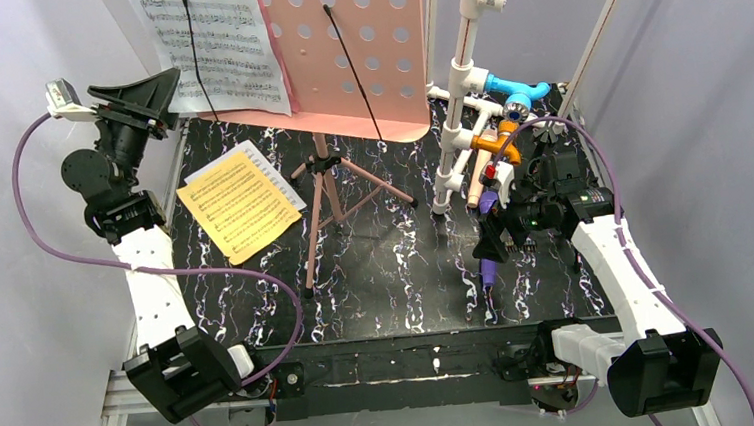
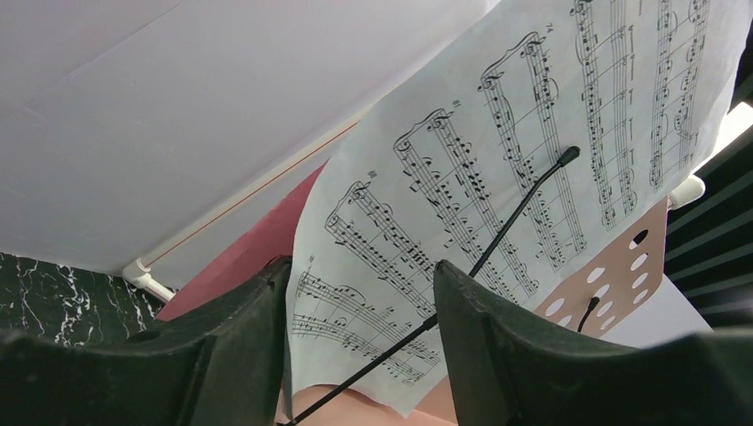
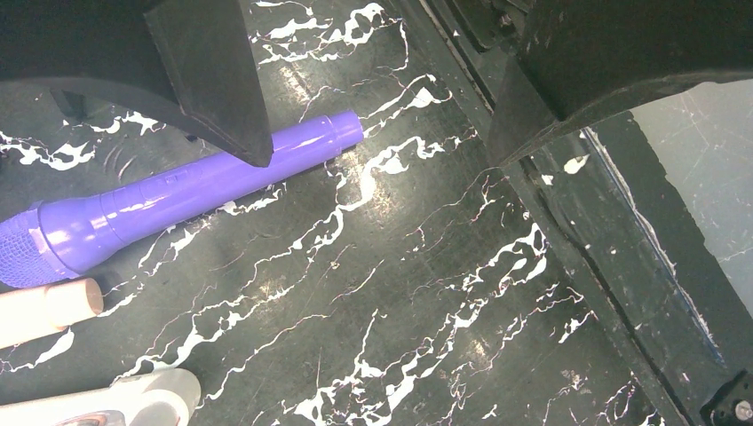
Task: Pack up the instrument practice props
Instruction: Pick up the sheet music from the music stand.
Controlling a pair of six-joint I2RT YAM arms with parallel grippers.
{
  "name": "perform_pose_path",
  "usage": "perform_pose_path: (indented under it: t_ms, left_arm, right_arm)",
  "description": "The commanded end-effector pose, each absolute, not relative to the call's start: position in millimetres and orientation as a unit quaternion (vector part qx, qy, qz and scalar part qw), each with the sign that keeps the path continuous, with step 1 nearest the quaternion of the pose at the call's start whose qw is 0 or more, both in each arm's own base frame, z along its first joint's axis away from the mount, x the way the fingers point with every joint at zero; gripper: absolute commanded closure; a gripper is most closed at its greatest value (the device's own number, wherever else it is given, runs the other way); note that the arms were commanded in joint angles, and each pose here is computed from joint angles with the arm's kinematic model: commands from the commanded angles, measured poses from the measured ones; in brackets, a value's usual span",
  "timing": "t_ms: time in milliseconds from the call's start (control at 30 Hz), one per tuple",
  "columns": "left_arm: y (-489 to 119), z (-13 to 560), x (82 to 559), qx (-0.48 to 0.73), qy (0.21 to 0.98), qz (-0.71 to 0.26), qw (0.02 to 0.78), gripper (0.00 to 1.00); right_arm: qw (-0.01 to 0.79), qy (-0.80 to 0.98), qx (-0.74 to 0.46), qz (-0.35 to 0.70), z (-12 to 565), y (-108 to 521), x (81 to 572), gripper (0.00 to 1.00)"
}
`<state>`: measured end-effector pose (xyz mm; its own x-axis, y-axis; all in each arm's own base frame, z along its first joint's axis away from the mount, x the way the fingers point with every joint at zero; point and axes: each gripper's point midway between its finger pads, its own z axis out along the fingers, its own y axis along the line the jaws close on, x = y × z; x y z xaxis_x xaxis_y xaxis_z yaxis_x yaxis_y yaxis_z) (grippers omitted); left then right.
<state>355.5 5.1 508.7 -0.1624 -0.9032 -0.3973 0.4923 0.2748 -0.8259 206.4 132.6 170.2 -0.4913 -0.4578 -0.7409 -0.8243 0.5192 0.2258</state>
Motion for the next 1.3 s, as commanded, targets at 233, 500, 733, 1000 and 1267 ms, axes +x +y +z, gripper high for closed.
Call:
perform_pose_path:
  t_ms: [233, 500, 733, 1000, 1267]
  left_arm:
    - [-9, 531, 342, -0.141, 0.512, -0.556, 0.64, 0.87]
    - [3, 538, 331, -0.162, 0.482, -0.535, 0.675, 1.0]
    - [32, 541, 325, -0.226, 0.429, -0.515, 0.707, 1.0]
    - [49, 521, 324, -0.264, 0.413, -0.504, 0.71, 1.0]
    - [68, 474, 332, -0.319, 0.417, -0.484, 0.7, 1.0]
  right_arm:
    - [0.324, 0.808, -0.397, 0.292, 178, 135, 209, 0.0]
    - [0.324, 0.808, -0.397, 0.291, 179, 135, 209, 0.0]
    - [0.323, 0.809, -0.4, 0.285, 179, 134, 208, 0.0]
    - [0.321, 0.809, -0.401, 0.284, 177, 133, 208, 0.0]
    - [0.319, 0.809, -0.404, 0.283, 177, 133, 208, 0.0]
